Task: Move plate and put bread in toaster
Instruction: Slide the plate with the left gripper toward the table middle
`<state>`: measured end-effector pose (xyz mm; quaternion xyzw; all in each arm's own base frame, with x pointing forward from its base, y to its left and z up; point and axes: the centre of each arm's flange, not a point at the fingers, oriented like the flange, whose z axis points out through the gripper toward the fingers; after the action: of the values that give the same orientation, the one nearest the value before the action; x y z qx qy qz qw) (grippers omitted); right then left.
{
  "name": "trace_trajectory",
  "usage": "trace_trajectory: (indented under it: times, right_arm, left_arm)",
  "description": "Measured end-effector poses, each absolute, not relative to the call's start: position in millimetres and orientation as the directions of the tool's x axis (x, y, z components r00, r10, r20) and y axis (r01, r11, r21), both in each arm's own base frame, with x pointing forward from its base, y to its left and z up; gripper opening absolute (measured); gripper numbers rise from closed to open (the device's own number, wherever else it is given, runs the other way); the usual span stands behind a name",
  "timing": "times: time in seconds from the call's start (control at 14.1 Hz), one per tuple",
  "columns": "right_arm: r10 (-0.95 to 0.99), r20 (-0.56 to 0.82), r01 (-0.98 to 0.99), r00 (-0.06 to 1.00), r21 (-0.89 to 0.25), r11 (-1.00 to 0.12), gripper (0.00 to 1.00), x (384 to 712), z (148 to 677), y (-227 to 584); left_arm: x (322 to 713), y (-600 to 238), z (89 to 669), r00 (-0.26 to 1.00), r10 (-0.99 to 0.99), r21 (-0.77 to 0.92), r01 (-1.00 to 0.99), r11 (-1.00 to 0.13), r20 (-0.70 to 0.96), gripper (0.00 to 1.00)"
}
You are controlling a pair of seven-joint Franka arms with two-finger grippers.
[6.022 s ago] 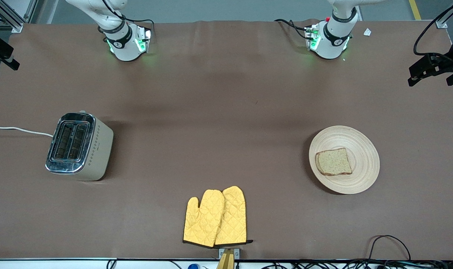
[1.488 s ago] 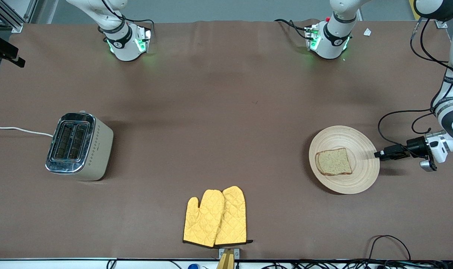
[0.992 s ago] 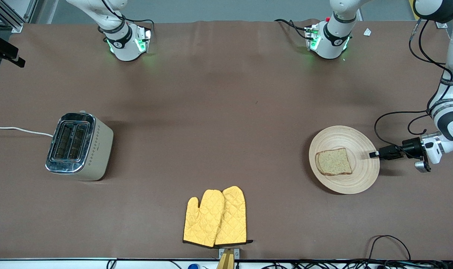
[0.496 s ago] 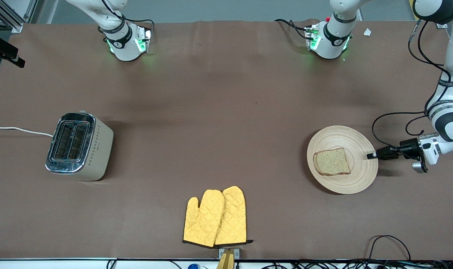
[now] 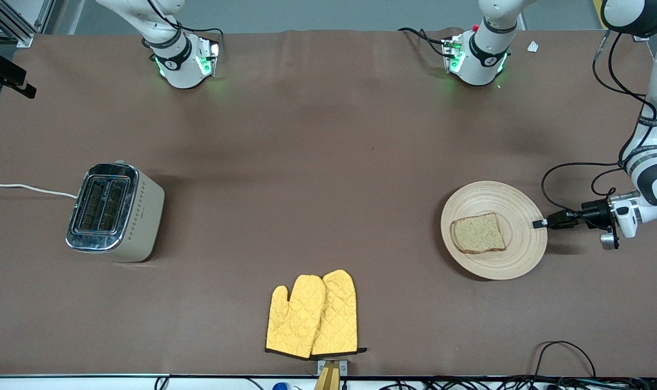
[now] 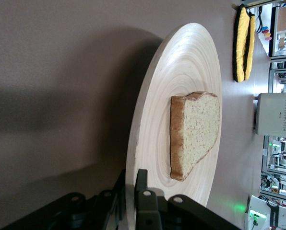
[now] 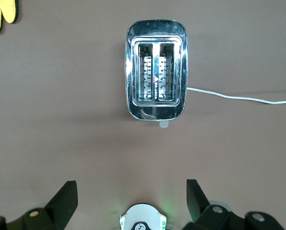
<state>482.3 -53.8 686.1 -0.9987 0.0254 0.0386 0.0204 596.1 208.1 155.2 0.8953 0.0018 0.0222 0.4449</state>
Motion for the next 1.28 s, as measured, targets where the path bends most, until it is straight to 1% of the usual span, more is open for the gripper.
trace_trajectory:
  times: [0.28, 0.57, 0.78, 0.99, 1.28]
  right_arm:
    - [-0.049, -0.072, -0.052, 0.996, -0.038, -0.998, 1.0, 483, 687, -54]
    - [-0.05, -0.065, -0.052, 0.997, -0.038, -0.998, 1.0, 484, 687, -54]
    - [-0.05, -0.062, -0.052, 0.997, -0.038, -0.998, 1.0, 486, 686, -54]
    - [-0.05, -0.06, -0.052, 0.997, -0.038, -0.998, 1.0, 488, 685, -55]
    - [-0.053, -0.063, -0.056, 0.997, -0.038, -0.998, 1.0, 488, 683, -56]
  left_arm:
    - [599, 203, 159, 0.999, 0.011, 0.816, -0.024, -0.577, 0.037, 0.1]
    - [609, 171, 168, 0.998, -0.021, 0.856, -0.054, -0.513, 0.051, 0.1]
    - [624, 127, 181, 0.997, -0.055, 0.884, -0.072, -0.461, 0.053, 0.1]
    - [639, 64, 198, 0.993, -0.109, 0.908, -0.074, -0.413, 0.031, 0.1]
    - [645, -18, 206, 0.98, -0.198, 0.912, -0.073, -0.403, -0.009, 0.1]
